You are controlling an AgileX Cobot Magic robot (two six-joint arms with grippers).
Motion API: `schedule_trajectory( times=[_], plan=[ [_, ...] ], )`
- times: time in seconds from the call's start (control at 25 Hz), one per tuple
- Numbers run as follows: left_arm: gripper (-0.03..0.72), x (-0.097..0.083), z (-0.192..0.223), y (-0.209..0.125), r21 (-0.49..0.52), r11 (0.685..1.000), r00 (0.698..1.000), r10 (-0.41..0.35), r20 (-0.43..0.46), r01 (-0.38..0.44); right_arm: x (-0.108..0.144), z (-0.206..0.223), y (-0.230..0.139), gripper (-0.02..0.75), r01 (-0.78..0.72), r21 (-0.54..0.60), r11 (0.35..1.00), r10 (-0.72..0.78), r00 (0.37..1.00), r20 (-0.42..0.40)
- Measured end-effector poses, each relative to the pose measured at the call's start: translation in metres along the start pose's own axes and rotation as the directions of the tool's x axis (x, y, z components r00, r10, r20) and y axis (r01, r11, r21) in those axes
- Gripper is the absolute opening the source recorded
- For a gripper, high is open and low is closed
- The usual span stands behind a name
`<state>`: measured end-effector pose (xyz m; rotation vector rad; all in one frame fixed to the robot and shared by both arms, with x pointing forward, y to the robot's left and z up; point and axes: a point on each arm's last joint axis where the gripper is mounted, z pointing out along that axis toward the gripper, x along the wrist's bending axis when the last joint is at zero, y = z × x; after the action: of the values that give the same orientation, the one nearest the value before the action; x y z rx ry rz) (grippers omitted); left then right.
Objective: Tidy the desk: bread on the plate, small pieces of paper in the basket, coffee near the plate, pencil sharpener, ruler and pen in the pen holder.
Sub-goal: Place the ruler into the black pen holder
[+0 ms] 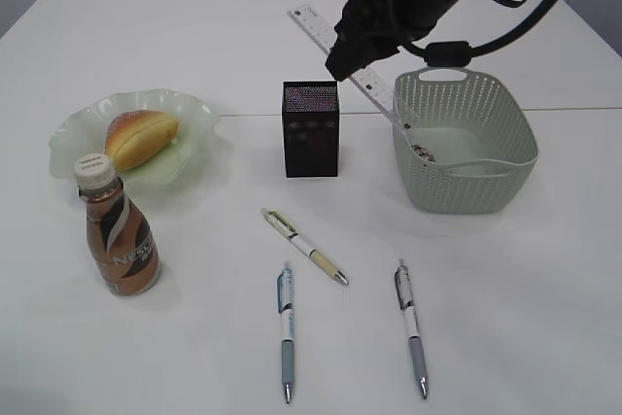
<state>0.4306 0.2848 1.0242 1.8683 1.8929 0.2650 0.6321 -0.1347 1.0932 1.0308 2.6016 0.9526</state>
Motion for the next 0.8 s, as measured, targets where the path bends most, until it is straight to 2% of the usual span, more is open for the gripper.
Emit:
schedule_trajectory(
  times=[0.2, 0.4, 0.6, 0.8],
  plan=[
    [0.433, 0.000, 0.000, 0.000, 0.000, 1.000, 1.000, 0.000, 0.000, 0.000, -0.016, -0.001, 0.011, 0.268, -0.002, -0.191, 0.982, 0.006, 1.000, 0.016],
    [0.433, 0.000, 0.000, -0.001, 0.007, 1.000, 1.000, 0.000, 0.001, 0.000, -0.030, 0.031, 0.014, 0.268, -0.014, -0.306, 0.952, 0.012, 1.000, -0.006],
    [0.433, 0.000, 0.000, -0.001, 0.016, 1.000, 1.000, 0.000, 0.002, 0.000, -0.040, 0.067, 0.017, 0.268, -0.058, -0.463, 0.884, 0.027, 0.997, -0.072],
    [0.433, 0.000, 0.000, -0.002, 0.018, 1.000, 1.000, 0.000, 0.002, 0.000, -0.053, 0.094, 0.014, 0.268, -0.063, -0.568, 0.820, 0.041, 0.998, -0.050]
  ],
)
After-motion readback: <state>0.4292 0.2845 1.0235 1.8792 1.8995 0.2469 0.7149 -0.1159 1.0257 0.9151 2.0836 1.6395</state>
